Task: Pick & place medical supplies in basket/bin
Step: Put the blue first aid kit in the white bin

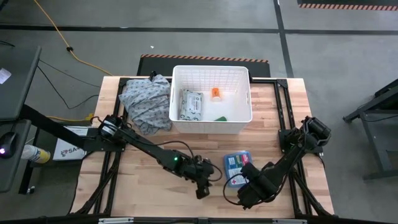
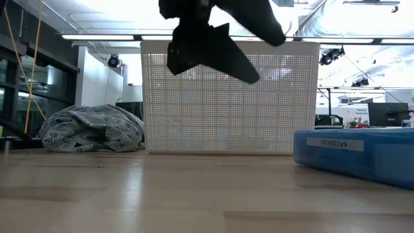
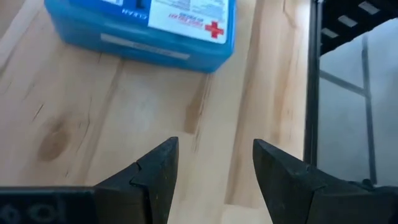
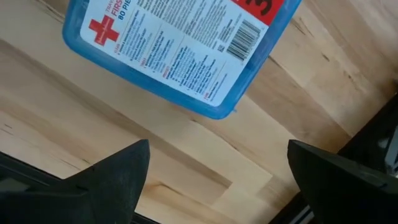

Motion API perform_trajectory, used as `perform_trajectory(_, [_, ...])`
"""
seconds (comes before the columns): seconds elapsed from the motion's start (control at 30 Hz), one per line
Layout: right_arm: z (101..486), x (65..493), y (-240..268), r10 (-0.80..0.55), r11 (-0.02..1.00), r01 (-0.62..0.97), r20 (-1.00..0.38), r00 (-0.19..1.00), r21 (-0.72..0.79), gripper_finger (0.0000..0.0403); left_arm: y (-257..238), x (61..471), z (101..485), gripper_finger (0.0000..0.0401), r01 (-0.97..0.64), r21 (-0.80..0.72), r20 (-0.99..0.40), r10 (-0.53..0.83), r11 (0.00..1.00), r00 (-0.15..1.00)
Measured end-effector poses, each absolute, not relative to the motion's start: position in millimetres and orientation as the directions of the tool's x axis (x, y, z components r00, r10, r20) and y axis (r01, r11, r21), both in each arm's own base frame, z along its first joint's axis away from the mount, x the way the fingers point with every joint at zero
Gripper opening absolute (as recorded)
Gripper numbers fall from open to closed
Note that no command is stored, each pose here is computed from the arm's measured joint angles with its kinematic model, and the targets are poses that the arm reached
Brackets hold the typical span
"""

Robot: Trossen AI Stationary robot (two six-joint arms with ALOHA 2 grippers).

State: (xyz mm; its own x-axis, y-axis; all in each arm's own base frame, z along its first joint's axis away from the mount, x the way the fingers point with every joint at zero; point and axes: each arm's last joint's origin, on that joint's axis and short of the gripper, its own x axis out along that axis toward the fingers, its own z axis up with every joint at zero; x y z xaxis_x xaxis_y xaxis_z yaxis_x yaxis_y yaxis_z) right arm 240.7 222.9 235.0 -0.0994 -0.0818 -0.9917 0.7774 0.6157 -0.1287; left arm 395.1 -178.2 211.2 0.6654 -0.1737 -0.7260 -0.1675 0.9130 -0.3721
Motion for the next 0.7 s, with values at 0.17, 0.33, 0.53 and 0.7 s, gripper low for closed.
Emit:
perform_trajectory(0.17, [234.7,242.0,224.6,-0.059,0.616,0.780,-0.994,-0.092,-0.109,0.0369,-179.1,396.9,213.1,0.0239,-0.144,-0.379,-0.707,-0.185,0.914,0.682])
perform_trajectory(0.33, [234.7,241.3,224.5,-0.051,0.598,0.793,-0.993,-0.106,-0.115,0.0371,-169.4,401.6,213.6,0.0239,-0.157,-0.381,-0.702,-0.175,0.911,0.690])
perform_trajectory(0.53, [234.7,241.2,224.1,-0.059,0.573,0.811,-0.993,-0.104,-0.119,0.0365,-154.7,407.5,213.5,0.0239,-0.191,-0.381,-0.703,-0.150,0.905,0.695])
perform_trajectory(0.7, [235.0,239.7,222.8,-0.073,0.571,0.809,-0.990,-0.119,-0.139,0.0366,-145.6,413.9,203.9,0.0239,-0.216,-0.392,-0.720,-0.152,0.894,0.677])
